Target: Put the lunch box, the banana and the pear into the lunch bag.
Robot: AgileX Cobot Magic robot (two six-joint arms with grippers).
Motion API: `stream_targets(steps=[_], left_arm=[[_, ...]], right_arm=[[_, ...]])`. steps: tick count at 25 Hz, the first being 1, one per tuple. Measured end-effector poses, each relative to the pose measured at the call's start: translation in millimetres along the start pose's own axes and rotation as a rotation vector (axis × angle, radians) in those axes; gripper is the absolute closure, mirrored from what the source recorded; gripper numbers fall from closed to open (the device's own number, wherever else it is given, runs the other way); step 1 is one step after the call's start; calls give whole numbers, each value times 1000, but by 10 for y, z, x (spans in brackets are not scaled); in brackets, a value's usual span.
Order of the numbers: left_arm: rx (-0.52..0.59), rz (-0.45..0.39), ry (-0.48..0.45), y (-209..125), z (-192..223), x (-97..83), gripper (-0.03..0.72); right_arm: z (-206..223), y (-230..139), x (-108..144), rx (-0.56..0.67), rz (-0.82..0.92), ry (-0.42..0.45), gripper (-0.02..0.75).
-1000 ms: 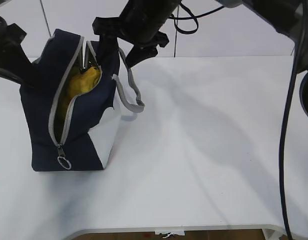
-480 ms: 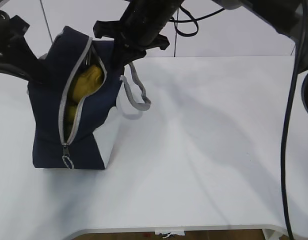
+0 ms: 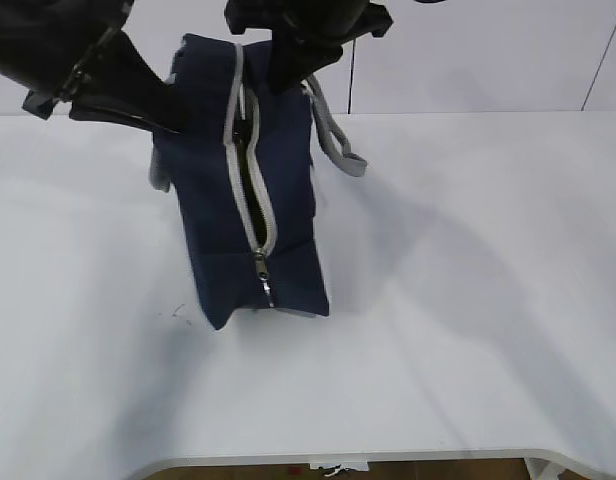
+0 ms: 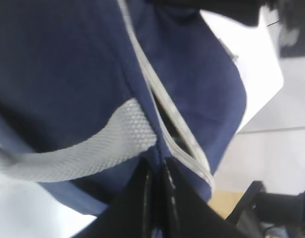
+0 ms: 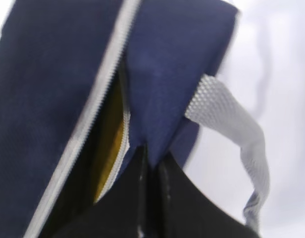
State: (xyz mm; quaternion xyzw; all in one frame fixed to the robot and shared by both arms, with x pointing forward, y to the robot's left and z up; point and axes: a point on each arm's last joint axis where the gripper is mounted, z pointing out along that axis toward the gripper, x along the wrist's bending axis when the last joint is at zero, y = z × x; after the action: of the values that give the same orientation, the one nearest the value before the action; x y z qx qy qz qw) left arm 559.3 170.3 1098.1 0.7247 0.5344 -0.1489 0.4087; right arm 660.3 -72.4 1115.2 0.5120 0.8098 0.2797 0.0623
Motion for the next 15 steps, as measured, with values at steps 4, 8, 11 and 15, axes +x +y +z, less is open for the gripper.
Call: stream_targets(steps=[4,8,11,15], left_arm=[[6,8,-36,-7,167,-106,694],[22,-13,-64,4,416,-75,694],[8,-14,-69,24,527,-47,694],[-10,-16,-69,43,539,-35,693]], right_arm=[[-63,-75,-61,26,-19,-76,734],[-73,-83,-96,29,-29,-114,733],[-78,-81,-139,28,-38,-162,734],[-80,-80,-155,28,-40,-180,734]])
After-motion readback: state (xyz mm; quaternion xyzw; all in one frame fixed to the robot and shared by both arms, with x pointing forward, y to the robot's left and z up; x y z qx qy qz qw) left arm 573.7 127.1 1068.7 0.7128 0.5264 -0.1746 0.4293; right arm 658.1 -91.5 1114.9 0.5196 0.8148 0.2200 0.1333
